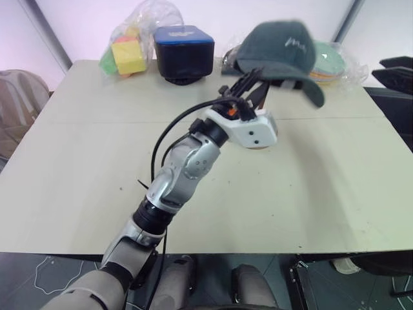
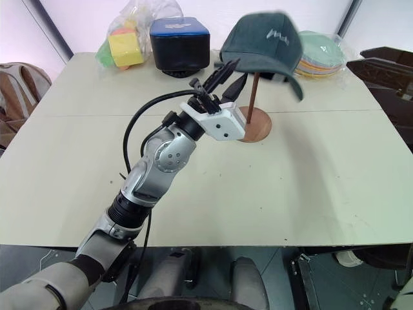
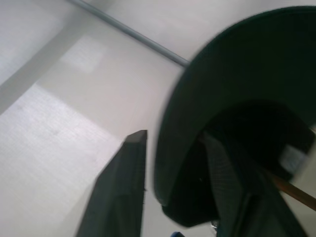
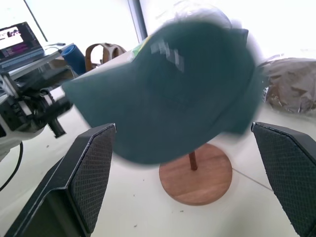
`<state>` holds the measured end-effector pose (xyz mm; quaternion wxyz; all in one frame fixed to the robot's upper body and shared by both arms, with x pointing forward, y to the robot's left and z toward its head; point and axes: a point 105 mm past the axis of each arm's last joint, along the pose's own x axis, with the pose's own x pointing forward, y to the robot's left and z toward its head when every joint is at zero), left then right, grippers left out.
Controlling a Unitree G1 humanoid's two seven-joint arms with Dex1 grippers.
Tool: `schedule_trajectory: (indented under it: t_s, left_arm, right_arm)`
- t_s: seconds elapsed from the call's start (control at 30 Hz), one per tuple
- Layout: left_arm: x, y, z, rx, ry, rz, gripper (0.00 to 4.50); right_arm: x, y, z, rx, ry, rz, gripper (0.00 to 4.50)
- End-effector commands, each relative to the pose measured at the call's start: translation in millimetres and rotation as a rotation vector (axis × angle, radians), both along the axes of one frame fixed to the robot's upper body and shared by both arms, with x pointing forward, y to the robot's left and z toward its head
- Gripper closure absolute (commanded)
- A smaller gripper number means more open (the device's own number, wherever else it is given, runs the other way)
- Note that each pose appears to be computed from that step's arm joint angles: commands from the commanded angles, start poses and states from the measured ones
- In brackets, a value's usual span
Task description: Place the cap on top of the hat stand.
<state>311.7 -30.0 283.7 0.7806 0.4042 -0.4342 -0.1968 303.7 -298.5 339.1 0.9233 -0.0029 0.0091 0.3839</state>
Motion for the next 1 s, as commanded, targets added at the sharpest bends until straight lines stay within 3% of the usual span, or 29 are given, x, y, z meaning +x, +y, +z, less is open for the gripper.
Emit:
schedule_trajectory:
  t_s: [0.03, 0.07, 0.3, 0.5, 0.7, 0.8, 1.0]
  left_arm:
    - [-6.7, -0.1, -0.8, -0.062, 0.096, -0.078, 0.6]
    - [-6.4, 0.3, -3.7, -0.071, 0.131, -0.092, 0.05]
    - [-11.4, 9.1, -20.7, -0.094, 0.32, -0.178, 0.05]
    - [-17.7, 38.8, -31.2, -0.15, 0.446, -0.198, 0.05]
    - [-11.7, 71.7, -16.0, -0.393, 0.592, -0.259, 0.05]
    - [1.9, 86.9, -12.7, -0.622, 0.815, -0.378, 0.05]
    - [17.4, 117.9, -14.5, -0.772, 1.103, -0.522, 0.05]
  right_arm:
    - [-1.2, 4.7, 12.8, -0.02, -0.05, 0.002, 0.0]
    - [-0.5, 5.3, 12.8, -0.021, -0.05, 0.001, 0.0]
    - [8.1, 5.2, 13.8, -0.029, -0.051, -0.005, 0.0]
    - [14.9, -0.2, 16.9, -0.036, -0.052, -0.019, 0.0]
    - [14.2, -1.7, 15.7, -0.04, -0.049, -0.017, 0.0]
    - [11.6, 0.5, 12.8, -0.042, -0.049, -0.01, 0.0]
    - [2.4, 4.5, 7.8, -0.035, -0.066, -0.005, 0.0]
